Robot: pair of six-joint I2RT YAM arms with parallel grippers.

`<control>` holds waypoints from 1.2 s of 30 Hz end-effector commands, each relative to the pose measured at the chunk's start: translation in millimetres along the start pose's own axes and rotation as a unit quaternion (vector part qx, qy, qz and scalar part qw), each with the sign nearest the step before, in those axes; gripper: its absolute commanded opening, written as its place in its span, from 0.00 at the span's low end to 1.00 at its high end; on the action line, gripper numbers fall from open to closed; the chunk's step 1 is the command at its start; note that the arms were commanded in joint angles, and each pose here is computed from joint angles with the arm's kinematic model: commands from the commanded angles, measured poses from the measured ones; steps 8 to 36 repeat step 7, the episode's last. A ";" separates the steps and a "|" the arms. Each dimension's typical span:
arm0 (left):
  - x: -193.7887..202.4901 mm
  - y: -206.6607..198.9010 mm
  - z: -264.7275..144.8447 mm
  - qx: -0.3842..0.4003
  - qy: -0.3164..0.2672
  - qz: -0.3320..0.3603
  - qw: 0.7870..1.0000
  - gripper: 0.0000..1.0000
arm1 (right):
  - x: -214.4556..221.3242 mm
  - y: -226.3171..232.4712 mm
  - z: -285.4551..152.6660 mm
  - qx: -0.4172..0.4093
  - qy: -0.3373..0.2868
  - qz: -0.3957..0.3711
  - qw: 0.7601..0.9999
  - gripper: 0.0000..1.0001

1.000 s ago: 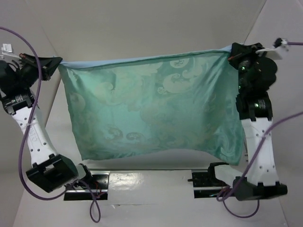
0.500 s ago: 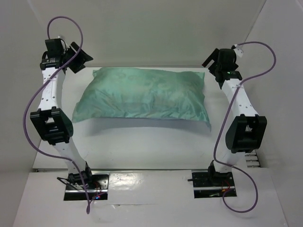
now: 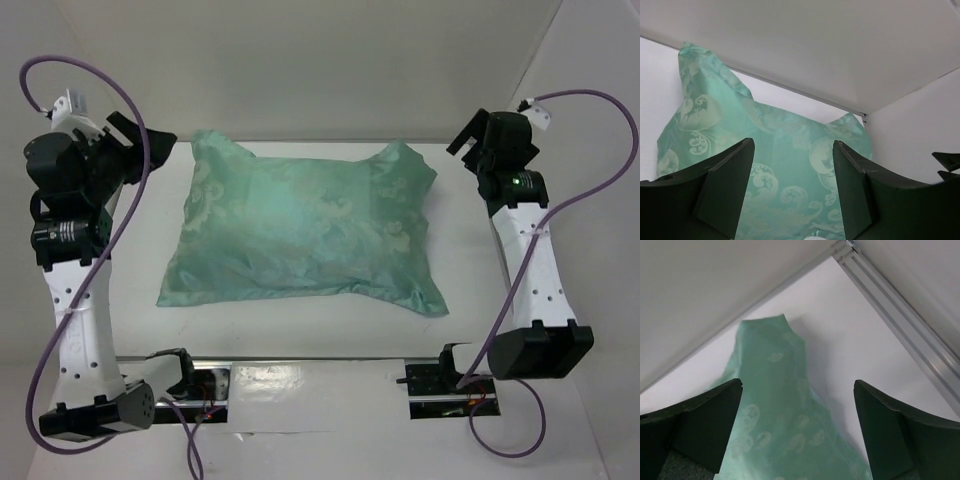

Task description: Put the pillow into the pillowcase

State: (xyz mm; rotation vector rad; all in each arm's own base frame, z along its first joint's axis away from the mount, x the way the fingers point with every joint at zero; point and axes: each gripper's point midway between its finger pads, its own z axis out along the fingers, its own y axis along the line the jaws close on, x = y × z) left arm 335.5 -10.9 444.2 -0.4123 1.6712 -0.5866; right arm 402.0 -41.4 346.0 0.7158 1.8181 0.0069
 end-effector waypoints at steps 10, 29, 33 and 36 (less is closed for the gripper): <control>19.6 -11.1 -16.9 0.025 0.034 -0.016 0.999 0.76 | 34.5 -54.3 -48.3 0.056 0.024 -0.044 0.997 1.00; 19.6 -11.1 -16.9 0.025 0.034 -0.016 0.999 0.76 | 34.5 -54.3 -48.3 0.056 0.024 -0.044 0.997 1.00; 19.6 -11.1 -16.9 0.025 0.034 -0.016 0.999 0.76 | 34.5 -54.3 -48.3 0.056 0.024 -0.044 0.997 1.00; 19.6 -11.1 -16.9 0.025 0.034 -0.016 0.999 0.76 | 34.5 -54.3 -48.3 0.056 0.024 -0.044 0.997 1.00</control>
